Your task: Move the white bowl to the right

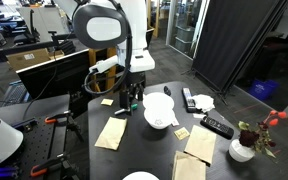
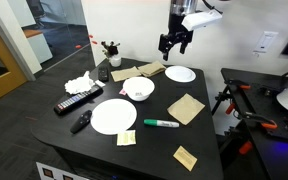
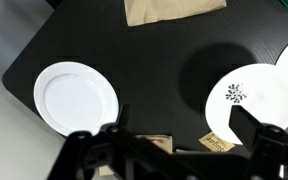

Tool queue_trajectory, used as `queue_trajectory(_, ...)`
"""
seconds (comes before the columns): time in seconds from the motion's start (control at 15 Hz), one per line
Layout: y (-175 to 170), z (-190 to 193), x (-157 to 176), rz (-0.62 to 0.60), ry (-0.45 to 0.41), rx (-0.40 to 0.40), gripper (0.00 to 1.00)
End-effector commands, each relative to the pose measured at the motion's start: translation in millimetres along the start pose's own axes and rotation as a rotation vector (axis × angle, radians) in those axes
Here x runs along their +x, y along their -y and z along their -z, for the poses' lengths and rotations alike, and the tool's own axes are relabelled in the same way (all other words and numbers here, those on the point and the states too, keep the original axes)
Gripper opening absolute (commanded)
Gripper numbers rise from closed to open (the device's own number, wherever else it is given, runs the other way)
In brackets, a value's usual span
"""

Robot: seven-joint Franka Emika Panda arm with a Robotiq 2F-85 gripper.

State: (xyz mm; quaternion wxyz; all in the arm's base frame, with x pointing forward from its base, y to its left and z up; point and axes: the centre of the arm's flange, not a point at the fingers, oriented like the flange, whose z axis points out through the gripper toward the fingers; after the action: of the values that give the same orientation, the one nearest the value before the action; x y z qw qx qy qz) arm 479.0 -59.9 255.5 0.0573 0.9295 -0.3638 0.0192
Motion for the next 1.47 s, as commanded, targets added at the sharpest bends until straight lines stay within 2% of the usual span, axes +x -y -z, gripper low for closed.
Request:
queue_trajectory(0.0,7.0,-16.8,10.2,-0.031,0.014,0.027,1.00)
queue_trajectory(0.67,8.0,-63.4,33.3,-0.161,0.040,0.115,1.00)
queue_trajectory(1.4,14.3,-106.3,42.8,-0.146,-0.004,0.224,1.00)
